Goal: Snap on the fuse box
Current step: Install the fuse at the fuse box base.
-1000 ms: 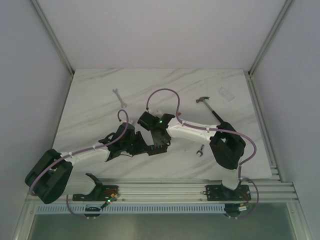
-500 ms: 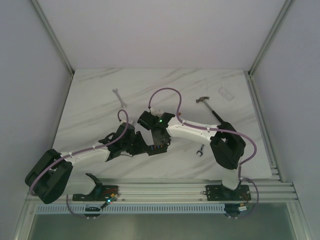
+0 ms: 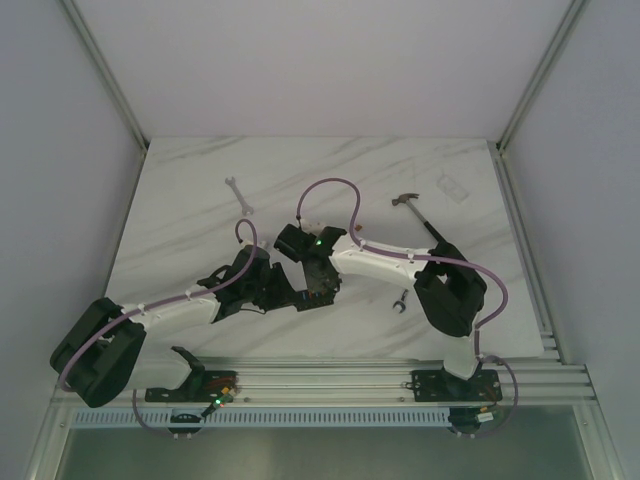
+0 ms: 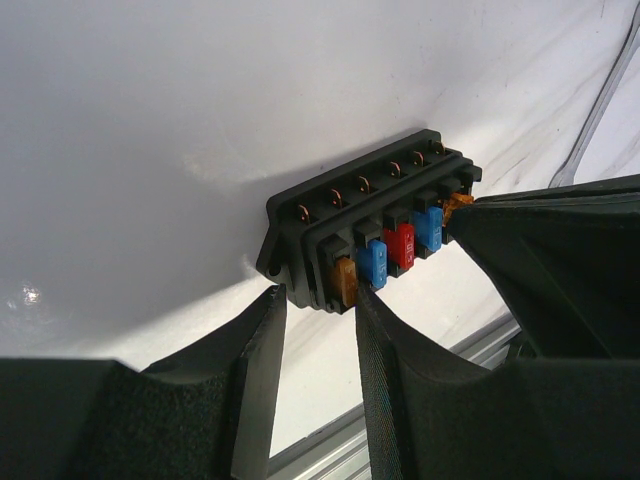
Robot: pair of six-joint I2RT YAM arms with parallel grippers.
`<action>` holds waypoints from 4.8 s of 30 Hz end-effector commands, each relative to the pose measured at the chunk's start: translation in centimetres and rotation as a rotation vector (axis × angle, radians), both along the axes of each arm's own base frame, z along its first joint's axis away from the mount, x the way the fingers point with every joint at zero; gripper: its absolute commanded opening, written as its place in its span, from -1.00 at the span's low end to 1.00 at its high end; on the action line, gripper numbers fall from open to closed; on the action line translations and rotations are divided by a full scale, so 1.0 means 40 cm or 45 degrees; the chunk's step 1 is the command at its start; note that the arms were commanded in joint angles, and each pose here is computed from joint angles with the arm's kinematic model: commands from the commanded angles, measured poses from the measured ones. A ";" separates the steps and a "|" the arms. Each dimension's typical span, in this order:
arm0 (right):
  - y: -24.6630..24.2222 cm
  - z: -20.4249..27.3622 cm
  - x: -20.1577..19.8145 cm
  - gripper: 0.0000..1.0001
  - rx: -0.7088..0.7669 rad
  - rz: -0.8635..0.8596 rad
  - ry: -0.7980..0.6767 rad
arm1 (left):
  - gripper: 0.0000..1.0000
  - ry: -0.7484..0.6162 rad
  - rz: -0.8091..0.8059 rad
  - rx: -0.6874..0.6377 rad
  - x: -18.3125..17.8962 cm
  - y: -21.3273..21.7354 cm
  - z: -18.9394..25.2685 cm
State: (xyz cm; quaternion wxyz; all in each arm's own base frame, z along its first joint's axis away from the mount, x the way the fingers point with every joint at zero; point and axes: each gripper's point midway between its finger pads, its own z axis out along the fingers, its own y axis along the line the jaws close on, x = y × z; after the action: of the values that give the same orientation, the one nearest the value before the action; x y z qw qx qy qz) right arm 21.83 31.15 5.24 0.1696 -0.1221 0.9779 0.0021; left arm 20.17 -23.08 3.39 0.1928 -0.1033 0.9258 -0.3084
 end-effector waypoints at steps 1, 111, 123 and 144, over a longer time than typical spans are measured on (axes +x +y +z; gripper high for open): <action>-0.002 -0.006 0.006 -0.69 -0.013 -0.017 0.001 | -0.14 0.049 0.008 0.079 -0.016 0.032 -0.037; -0.161 -0.098 -0.043 -1.00 -0.257 0.010 0.137 | -0.15 0.064 0.015 0.088 -0.026 0.040 -0.045; -0.196 -0.166 -0.073 -1.00 -0.332 0.009 0.209 | -0.15 0.063 0.014 0.088 -0.028 0.041 -0.046; -0.227 -0.158 -0.069 -1.00 -0.397 0.007 0.206 | -0.16 0.065 0.014 0.084 -0.028 0.039 -0.044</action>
State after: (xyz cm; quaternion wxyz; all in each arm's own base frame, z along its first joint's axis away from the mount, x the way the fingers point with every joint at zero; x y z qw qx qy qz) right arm 21.92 30.36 4.43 0.1646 -0.1251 0.9780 0.0291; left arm 20.14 -23.06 3.32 0.1918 -0.1036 0.9261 -0.3078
